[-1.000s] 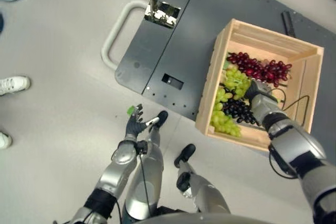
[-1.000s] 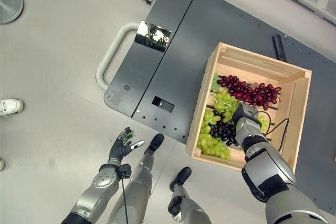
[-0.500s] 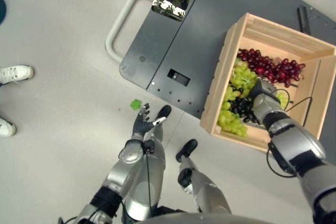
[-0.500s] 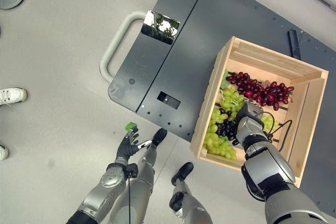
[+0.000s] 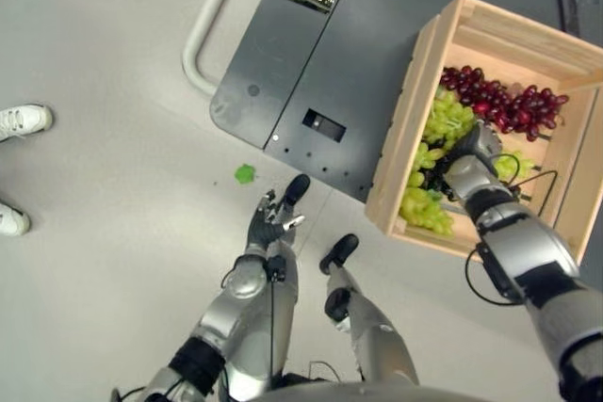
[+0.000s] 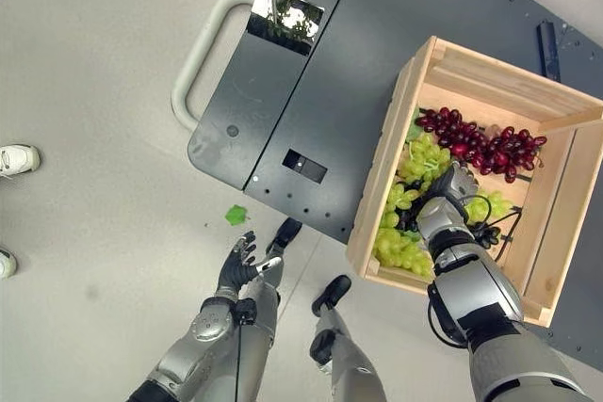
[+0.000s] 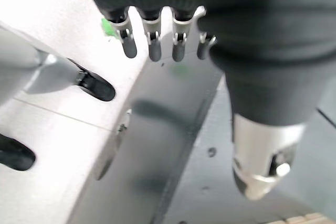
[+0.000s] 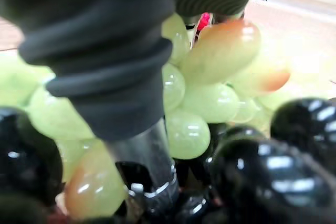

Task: Pick up the fruits from the basket on one side to the basket on the other side

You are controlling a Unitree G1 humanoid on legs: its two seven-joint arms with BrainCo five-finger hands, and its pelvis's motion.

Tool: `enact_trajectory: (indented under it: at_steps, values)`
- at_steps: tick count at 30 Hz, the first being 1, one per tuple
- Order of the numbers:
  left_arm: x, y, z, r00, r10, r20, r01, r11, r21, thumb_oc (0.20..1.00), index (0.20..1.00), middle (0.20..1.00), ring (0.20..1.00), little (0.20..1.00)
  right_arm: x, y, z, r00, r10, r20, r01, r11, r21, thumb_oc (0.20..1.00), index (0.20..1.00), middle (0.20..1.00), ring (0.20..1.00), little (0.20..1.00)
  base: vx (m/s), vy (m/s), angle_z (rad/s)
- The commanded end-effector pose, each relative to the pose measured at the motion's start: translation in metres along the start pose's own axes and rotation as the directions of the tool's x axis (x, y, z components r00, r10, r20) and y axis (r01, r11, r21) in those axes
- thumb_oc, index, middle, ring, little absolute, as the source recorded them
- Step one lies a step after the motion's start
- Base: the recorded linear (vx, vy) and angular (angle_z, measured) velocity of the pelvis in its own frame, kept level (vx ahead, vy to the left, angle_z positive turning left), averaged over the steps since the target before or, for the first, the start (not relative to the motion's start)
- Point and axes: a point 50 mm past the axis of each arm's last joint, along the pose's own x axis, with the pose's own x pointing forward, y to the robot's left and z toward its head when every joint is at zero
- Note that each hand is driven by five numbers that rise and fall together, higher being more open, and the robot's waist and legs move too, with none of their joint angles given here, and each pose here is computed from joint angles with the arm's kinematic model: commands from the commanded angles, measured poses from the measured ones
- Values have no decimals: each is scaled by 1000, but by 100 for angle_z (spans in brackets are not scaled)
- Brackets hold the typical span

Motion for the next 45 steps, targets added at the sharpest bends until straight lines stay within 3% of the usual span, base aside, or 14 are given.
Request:
enact_trajectory:
  at_steps: [1, 3, 4, 8, 9, 15, 20, 21, 22, 23, 26, 31, 38, 45]
  values:
    - [16, -22, 75, 956, -34, 291, 66, 993, -102, 1000, 1000, 1000, 1000, 1000, -43, 64, 25, 968, 232, 101, -237, 970, 45, 1000, 1000, 1000, 1000, 1000, 0, 0, 0]
    - [17, -24, 77, 953, -37, 300, 70, 992, -101, 1000, 1000, 1000, 1000, 1000, -43, 65, 26, 967, 238, 95, -244, 969, 49, 297, 297, 297, 297, 297, 0, 0, 0]
    - [17, -25, 77, 953, -40, 302, 73, 992, -99, 1000, 1000, 1000, 1000, 1000, -43, 65, 26, 967, 238, 94, -243, 969, 49, 200, 200, 200, 200, 200, 0, 0, 0]
    - [17, -29, 79, 951, -43, 305, 78, 992, -104, 1000, 1000, 1000, 1000, 1000, -45, 67, 26, 968, 243, 57, -249, 953, 170, 200, 200, 200, 200, 200, -4, 17, 2]
    - [18, -30, 79, 952, -43, 304, 79, 991, -109, 1000, 1000, 1000, 1000, 1000, -48, 69, 30, 968, 247, 50, -251, 922, 295, 200, 200, 200, 200, 200, 1, 25, -3]
    - [22, -20, 82, 951, 8, 308, 31, 992, -119, 1000, 1000, 1000, 1000, 1000, -61, 77, 39, 962, 262, 82, -266, 814, 517, 200, 200, 200, 200, 200, 7, 10, 2]
    - [24, -4, 79, 953, 82, 293, -44, 990, -136, 1000, 1000, 1000, 1000, 1000, -82, 87, 43, 947, 294, 128, -290, 615, 734, 200, 200, 200, 200, 200, 2, 7, -2]
    - [25, 2, 80, 951, 106, 291, -66, 987, -146, 1000, 1000, 1000, 1000, 1000, -94, 87, 49, 932, 310, 187, -319, 456, 831, 200, 200, 200, 200, 200, -1, 25, -10]
    - [25, 3, 79, 951, 107, 290, -66, 987, -146, 1000, 1000, 1000, 1000, 1000, -94, 87, 49, 932, 311, 187, -319, 456, 831, 200, 200, 200, 200, 200, 5, 24, -15]
    - [26, 8, 78, 951, 125, 283, -84, 985, -152, 1000, 1000, 1000, 1000, 1000, -101, 85, 48, 922, 310, 231, -340, 365, 867, 200, 200, 200, 200, 200, 3, 10, -9]
    - [24, 21, 73, 952, 153, 266, -114, 981, -155, 1000, 1000, 1000, 1000, 1000, -110, 78, 42, 912, 286, 293, -367, 254, 895, 200, 200, 200, 200, 200, -5, 30, -10]
    - [23, 38, 69, 949, 191, 252, -155, 975, -156, 1000, 1000, 1000, 1000, 1000, -112, 60, 37, 908, 221, 357, -395, 162, 904, 200, 200, 200, 200, 200, -8, 27, -14]
    - [18, 55, 63, 949, 204, 240, -170, 973, -156, 1000, 1000, 1000, 1000, 1000, -118, 41, 28, 857, 203, 474, -470, -71, 880, 200, 200, 200, 200, 200, -9, 27, -14]
    - [14, 61, 60, 950, 205, 234, -173, 973, -151, 1000, 1000, 1000, 1000, 1000, -123, 31, 26, 827, 176, 535, -522, -117, 845, 200, 200, 200, 200, 200, 0, 15, -9]
